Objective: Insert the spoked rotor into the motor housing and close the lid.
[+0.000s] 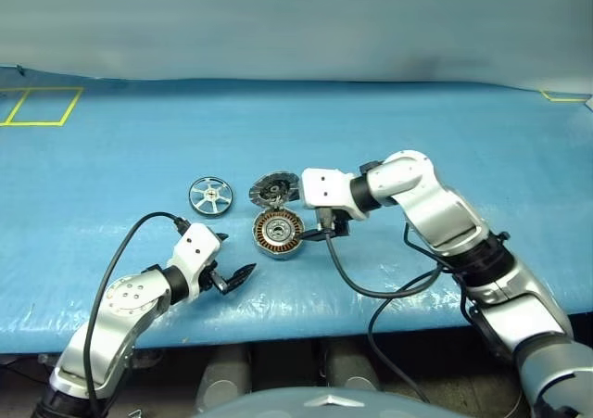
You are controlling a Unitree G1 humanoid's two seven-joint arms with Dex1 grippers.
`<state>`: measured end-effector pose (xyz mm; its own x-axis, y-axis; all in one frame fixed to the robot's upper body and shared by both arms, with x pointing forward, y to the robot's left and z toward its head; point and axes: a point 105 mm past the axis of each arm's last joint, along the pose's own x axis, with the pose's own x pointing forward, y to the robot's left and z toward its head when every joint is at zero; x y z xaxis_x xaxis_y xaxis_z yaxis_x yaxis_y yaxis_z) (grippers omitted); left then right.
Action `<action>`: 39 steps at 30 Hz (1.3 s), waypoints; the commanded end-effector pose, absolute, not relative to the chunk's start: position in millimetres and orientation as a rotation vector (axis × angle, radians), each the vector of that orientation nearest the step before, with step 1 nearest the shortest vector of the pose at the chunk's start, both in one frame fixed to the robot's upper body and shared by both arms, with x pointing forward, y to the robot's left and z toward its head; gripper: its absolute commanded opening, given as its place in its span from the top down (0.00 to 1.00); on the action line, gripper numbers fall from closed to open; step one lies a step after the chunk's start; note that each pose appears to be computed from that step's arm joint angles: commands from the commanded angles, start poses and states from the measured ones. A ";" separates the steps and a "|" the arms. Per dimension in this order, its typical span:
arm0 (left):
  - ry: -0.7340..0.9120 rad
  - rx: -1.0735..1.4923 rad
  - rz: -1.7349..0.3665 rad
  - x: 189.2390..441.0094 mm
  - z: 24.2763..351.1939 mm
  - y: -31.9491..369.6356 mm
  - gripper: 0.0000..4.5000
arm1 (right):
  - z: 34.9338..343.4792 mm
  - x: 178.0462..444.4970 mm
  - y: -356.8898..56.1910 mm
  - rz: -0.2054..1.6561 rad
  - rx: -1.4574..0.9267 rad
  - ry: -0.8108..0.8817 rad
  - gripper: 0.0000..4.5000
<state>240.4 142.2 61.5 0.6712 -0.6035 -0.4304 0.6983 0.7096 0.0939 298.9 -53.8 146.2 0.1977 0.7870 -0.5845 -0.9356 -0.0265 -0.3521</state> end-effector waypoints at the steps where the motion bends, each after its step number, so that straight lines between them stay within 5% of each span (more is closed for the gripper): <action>1: 0.307 0.304 -0.739 244.5 74.1 140.3 0.00 | 154.6 295.8 -73.3 1.281 -0.658 0.174 0.16; 5: 0.300 0.299 -0.748 242.6 73.6 138.5 0.00 | 136.5 281.3 -94.2 1.161 -0.517 0.195 0.16; 12: 0.294 0.297 -0.769 240.8 74.4 136.5 0.00 | 97.8 294.8 -126.9 0.577 -0.306 0.141 0.16; 16: 0.293 0.295 -0.795 239.3 75.6 134.0 0.00 | 75.4 297.3 -129.6 0.413 -0.223 0.141 0.16; 39: 0.259 0.288 -0.771 238.9 75.4 131.4 0.00 | 32.7 322.3 -106.3 0.341 -0.062 0.232 0.16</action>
<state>239.2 135.2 68.1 0.6812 -0.6352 -0.3639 0.7130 0.6883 0.1334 320.1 -99.3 33.0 0.9060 0.3505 -0.2373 -0.3697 0.9283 -0.0406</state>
